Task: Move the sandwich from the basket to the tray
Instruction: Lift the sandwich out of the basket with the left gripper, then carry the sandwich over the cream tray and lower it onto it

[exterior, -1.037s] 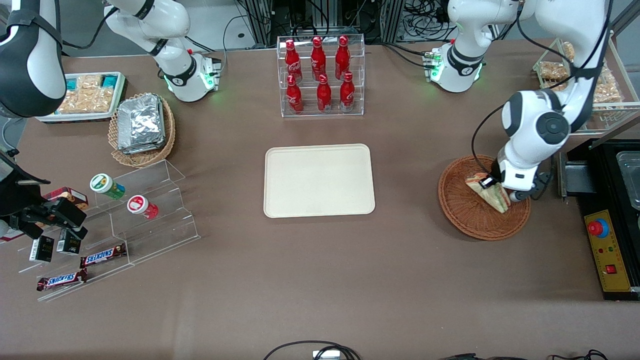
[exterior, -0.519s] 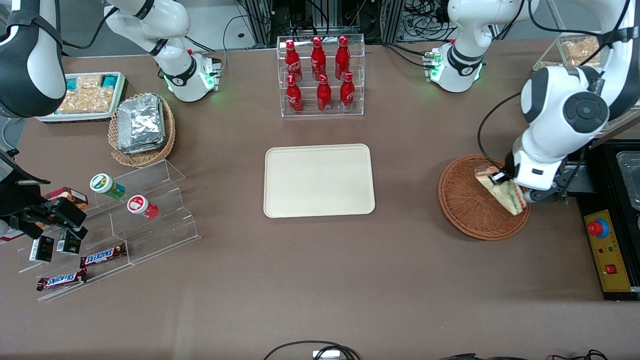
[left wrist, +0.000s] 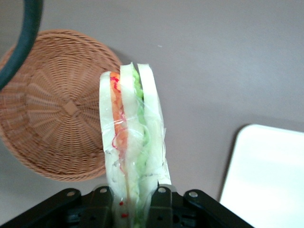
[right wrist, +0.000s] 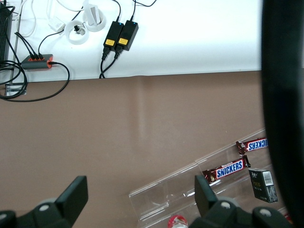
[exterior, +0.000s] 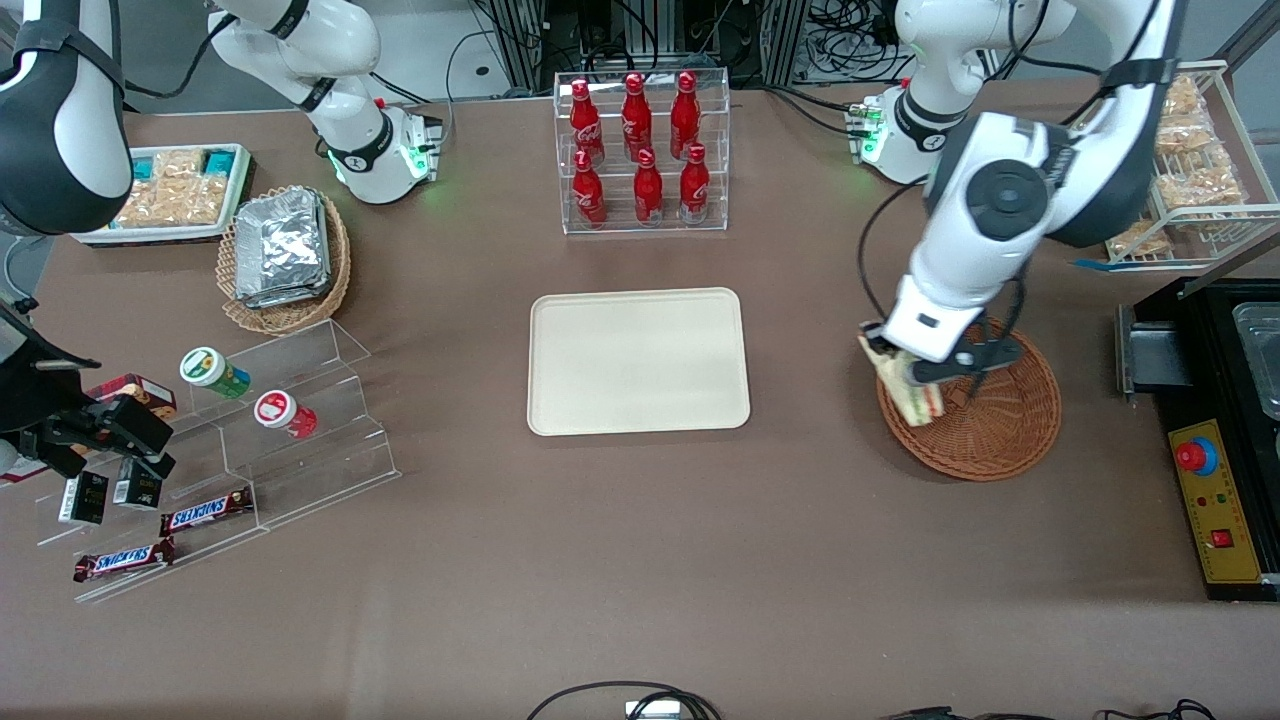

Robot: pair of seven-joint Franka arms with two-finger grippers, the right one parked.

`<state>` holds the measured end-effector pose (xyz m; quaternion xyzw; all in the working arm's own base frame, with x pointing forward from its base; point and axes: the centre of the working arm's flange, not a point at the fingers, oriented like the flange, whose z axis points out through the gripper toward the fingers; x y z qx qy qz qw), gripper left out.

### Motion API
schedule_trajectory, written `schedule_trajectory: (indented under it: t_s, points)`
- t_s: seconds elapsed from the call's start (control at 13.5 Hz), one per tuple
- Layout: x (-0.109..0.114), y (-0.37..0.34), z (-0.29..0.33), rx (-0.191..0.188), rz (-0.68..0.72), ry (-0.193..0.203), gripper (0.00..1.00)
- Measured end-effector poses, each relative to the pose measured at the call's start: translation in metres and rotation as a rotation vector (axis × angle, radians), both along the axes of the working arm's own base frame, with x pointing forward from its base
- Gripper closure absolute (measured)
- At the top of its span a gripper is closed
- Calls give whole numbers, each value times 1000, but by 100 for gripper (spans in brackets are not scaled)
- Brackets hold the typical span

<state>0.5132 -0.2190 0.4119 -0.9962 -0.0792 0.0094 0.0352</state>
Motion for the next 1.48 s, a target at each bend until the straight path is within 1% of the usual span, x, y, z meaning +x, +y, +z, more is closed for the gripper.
schedule_trajectory:
  t_s: [0.22,0.44,0.59,0.74,1.11,1.48]
  points:
    - [-14,-58,-9,-24,-113,0,81]
    - [-36,-110,-29,-38,-219,-4,81]
    - [-51,-139,-51,-21,-273,-6,81]
    - [-66,-166,-78,-6,-293,-5,81]
    - [-102,-212,-143,-4,-335,24,81]
    - [-129,-236,-184,16,-417,25,81]
